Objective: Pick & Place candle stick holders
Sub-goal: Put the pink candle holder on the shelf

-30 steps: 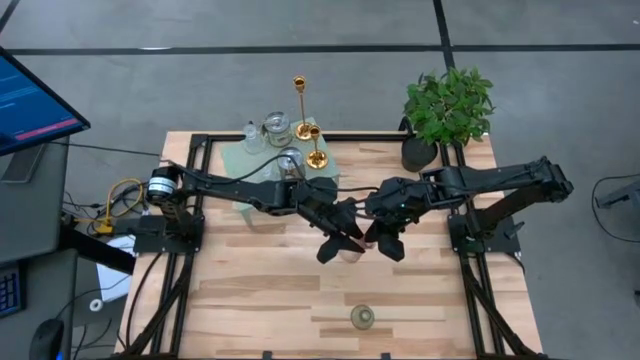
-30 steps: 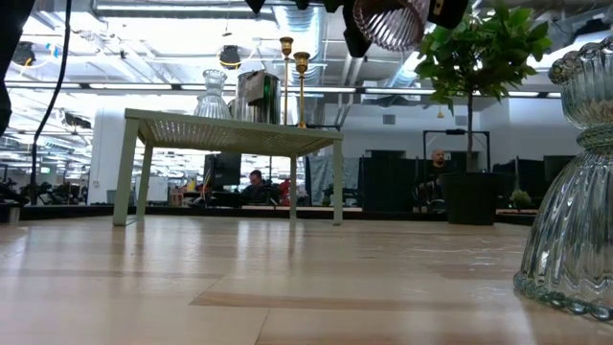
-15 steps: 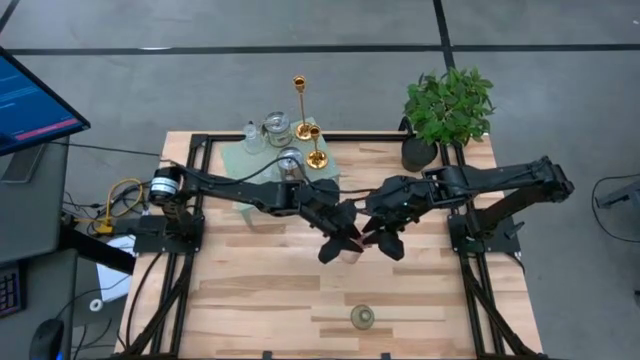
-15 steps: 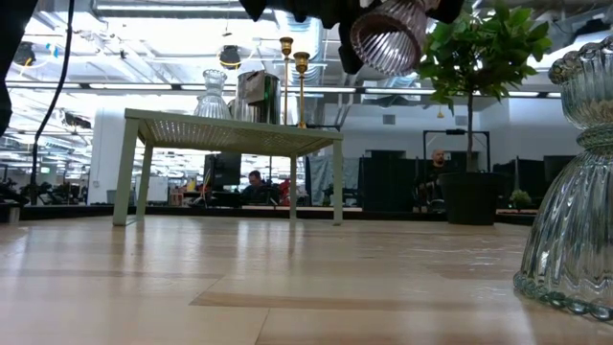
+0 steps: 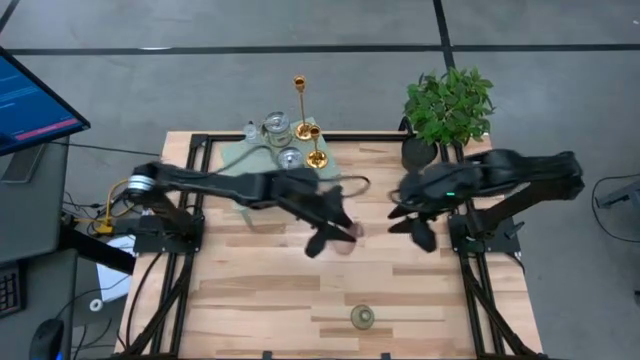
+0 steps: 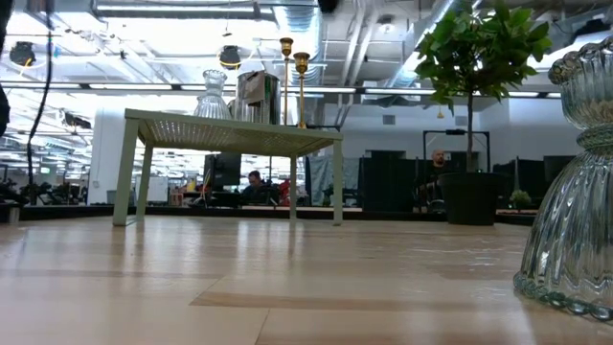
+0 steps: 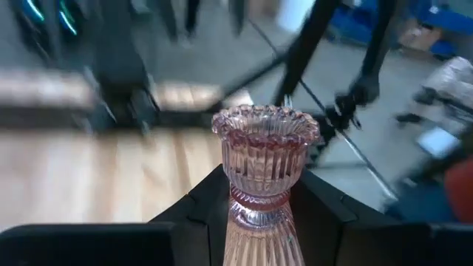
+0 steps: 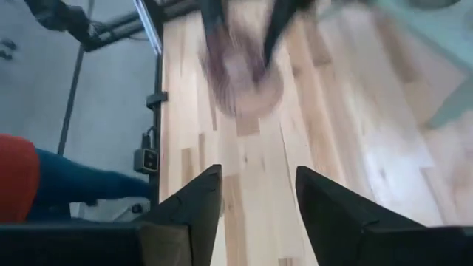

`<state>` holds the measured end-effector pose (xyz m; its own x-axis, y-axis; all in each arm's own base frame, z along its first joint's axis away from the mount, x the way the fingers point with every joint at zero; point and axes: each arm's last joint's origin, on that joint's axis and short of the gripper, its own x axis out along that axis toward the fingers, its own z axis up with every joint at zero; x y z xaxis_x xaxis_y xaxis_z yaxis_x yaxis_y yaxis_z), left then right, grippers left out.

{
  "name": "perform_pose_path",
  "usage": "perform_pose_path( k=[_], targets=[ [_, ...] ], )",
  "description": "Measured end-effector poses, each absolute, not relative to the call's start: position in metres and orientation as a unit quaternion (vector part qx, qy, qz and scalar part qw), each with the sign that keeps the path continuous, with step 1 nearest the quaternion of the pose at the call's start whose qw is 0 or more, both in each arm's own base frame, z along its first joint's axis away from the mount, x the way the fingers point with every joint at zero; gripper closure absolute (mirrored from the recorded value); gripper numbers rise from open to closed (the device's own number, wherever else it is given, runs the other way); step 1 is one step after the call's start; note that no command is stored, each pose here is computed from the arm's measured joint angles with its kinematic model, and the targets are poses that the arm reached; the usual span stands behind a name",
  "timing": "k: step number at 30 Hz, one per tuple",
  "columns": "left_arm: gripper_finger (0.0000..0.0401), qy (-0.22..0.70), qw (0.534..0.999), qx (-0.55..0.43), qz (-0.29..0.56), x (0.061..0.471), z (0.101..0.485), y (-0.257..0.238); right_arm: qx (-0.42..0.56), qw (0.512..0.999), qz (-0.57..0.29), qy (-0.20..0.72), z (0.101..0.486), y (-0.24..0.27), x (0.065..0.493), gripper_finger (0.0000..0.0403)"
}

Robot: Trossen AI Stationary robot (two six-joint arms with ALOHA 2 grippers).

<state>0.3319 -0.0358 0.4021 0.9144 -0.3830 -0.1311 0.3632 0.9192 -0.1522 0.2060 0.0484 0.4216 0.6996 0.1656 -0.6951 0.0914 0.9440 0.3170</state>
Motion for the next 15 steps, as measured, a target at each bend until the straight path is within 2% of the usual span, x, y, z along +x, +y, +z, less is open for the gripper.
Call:
perform_pose_path(
  k=[3, 7, 12, 15],
  targets=[
    [0.0285, 0.038, 0.992, -0.016, -0.119, 0.290, 0.435, -0.033, 0.168, 0.927, 0.008, 0.334, 0.439, 0.048, 0.186, 0.0249],
    [0.0285, -0.008, 0.998, 0.051, 0.044, 0.233, 0.468, -0.029, 0.170, 0.939, -0.027, 0.297, 0.447, 0.047, 0.170, 0.0262],
    [0.0282, -0.018, 0.969, 0.104, 0.223, 0.186, 0.487, -0.023, 0.165, 0.942, -0.034, 0.289, 0.448, 0.049, 0.166, 0.0275],
    [0.0281, 0.022, 0.934, 0.124, 0.333, 0.177, 0.484, -0.017, 0.163, 0.941, -0.034, 0.295, 0.446, 0.050, 0.170, 0.0279]
  ],
)
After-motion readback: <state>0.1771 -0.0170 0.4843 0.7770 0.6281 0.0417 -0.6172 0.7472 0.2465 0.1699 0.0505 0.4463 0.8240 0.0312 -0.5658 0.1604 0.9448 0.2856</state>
